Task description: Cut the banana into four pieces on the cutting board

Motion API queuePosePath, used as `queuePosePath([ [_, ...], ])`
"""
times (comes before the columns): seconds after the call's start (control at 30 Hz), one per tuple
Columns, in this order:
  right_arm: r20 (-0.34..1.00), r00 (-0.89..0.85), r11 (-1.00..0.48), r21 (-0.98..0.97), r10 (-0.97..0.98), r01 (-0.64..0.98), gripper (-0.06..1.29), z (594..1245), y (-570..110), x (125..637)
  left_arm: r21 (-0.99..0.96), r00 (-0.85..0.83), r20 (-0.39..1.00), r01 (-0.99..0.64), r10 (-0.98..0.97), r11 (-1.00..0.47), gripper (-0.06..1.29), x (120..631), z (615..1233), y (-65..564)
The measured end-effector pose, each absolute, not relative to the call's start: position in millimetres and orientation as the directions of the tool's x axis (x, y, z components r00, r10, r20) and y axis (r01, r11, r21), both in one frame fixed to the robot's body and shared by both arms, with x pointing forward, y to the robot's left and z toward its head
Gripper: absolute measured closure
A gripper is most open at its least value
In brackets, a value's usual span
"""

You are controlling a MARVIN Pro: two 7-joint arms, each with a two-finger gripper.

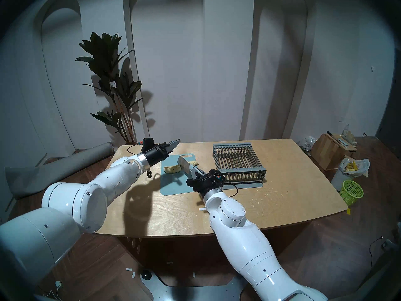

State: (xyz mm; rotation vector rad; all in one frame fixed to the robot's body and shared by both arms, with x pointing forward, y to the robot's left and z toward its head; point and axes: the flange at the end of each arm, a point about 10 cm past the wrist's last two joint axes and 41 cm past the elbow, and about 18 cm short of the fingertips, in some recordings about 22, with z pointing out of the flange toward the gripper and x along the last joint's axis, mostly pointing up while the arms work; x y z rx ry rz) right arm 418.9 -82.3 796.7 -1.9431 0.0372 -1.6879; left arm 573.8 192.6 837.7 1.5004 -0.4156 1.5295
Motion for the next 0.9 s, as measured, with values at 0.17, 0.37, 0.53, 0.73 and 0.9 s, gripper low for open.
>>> queuePosePath([
  [0.17,0.921,0.181,-0.853,-0.389,-0.346,0.349,0.98,802,-84,419,0.379,0.177,0.898,-0.777,0.403,-0.502,1.26,575,841,190],
  [0.37,0.942,0.137,-0.871,-0.336,-0.307,0.359,0.98,810,-94,420,0.394,0.186,0.888,-0.781,0.421,-0.485,1.26,575,842,187],
  [0.53,0.957,0.096,-0.888,-0.289,-0.273,0.358,0.98,817,-106,421,0.397,0.192,0.885,-0.786,0.423,-0.475,1.26,574,842,185],
  [0.73,0.966,0.076,-0.902,-0.258,-0.247,0.346,0.98,818,-117,417,0.375,0.186,0.896,-0.802,0.403,-0.465,1.26,571,841,181],
  [0.9,0.969,0.083,-0.908,-0.247,-0.232,0.337,0.98,811,-124,412,0.341,0.18,0.915,-0.823,0.361,-0.454,1.26,568,837,174],
])
